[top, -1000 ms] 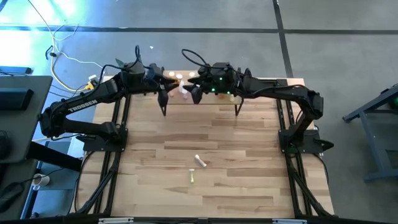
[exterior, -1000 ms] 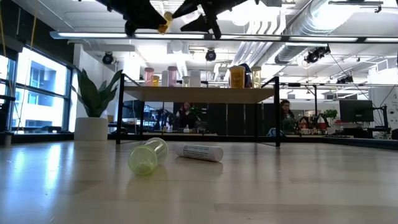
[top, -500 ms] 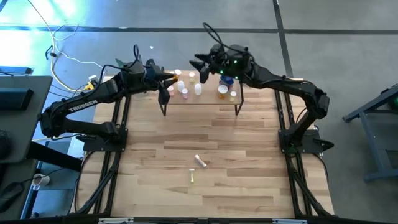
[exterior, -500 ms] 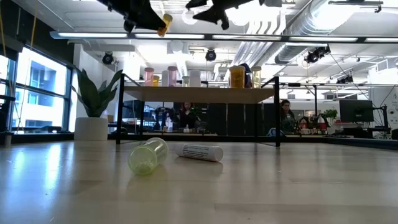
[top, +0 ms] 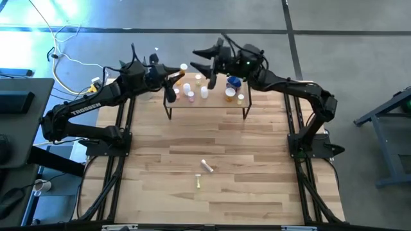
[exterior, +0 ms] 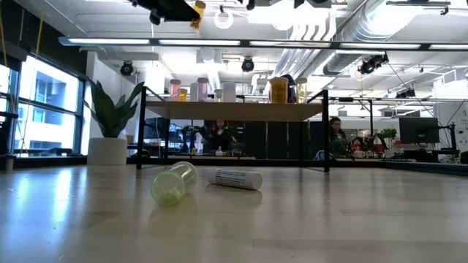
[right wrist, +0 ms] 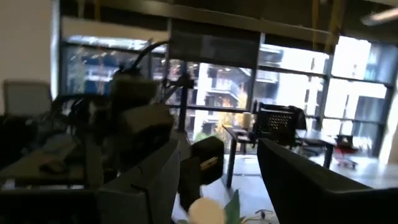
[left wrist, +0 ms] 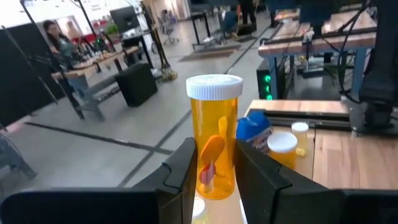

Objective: Pick and place medicine bottles onto shelf by color
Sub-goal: Put the small orange pill bottle on the shelf

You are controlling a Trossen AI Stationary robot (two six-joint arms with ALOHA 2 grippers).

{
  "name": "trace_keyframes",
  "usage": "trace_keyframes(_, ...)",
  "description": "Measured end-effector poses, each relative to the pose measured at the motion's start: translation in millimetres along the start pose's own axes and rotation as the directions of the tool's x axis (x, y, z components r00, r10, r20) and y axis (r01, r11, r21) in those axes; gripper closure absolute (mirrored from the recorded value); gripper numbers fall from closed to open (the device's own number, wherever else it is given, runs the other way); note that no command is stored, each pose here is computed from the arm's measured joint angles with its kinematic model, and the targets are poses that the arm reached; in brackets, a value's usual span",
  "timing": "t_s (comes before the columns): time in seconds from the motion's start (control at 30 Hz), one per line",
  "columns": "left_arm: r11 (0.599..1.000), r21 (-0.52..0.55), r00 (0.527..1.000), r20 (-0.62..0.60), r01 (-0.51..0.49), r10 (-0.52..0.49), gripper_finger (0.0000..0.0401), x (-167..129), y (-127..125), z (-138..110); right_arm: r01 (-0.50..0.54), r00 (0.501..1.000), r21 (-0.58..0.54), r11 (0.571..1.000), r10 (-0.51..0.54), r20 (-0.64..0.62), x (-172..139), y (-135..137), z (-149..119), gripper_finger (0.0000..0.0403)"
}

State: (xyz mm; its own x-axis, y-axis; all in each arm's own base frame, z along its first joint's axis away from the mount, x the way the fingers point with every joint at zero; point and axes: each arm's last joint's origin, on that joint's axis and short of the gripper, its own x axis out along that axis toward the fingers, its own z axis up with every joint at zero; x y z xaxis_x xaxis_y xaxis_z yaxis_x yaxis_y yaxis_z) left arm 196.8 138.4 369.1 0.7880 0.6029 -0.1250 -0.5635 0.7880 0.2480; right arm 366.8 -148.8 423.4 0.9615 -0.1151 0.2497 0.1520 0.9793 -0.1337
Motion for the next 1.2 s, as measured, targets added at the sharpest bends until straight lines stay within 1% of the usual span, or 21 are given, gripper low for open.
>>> trace_keyframes(0.07, 1.000, -0.001, 1.000, 0.012, -0.004, 0.004, 0.0315, 1, 0, 1, -0.021, 1.000, -0.037, 0.999, 0.021, -0.011, 3, 1, -6, 0.0198)
trace_keyframes(0.27, 1.000, 0.018, 1.000, -0.007, -0.016, 0.016, 0.0315, 6, 0, -2, -0.028, 0.998, -0.018, 0.999, 0.027, -0.055, 10, 1, -23, 0.0198)
trace_keyframes(0.33, 1.000, 0.019, 1.000, -0.020, -0.015, 0.016, 0.0315, 10, -1, -5, -0.026, 0.998, 0.002, 1.000, 0.026, -0.064, 11, 0, -27, 0.0198)
trace_keyframes(0.47, 1.000, 0.009, 1.000, -0.025, -0.013, 0.013, 0.0315, 18, -2, -8, -0.013, 0.992, 0.053, 0.999, 0.020, -0.125, 9, -4, -34, 0.0198)
trace_keyframes(0.6, 1.000, -0.016, 1.000, -0.020, -0.014, 0.014, 0.0315, 26, -3, -10, 0.009, 0.987, 0.108, 0.994, 0.008, -0.162, 7, -9, -37, 0.0198)
trace_keyframes(0.7, 1.000, -0.017, 1.000, -0.017, -0.012, 0.011, 0.0315, 31, -5, -12, 0.024, 0.980, 0.116, 0.993, -0.001, -0.201, 6, -11, -41, 0.0198)
trace_keyframes(0.97, 1.000, -0.005, 1.000, 0.004, 0.010, -0.010, 0.0315, 44, -13, -14, 0.067, 0.967, 0.121, 0.990, -0.035, -0.252, 5, -12, -46, 0.0198)
trace_keyframes(1.2, 0.999, 0.032, 0.999, -0.007, -0.039, 0.040, 0.0315, 46, -12, -16, 0.091, 0.954, 0.127, 0.988, -0.050, -0.295, 4, -12, -50, 0.0198)
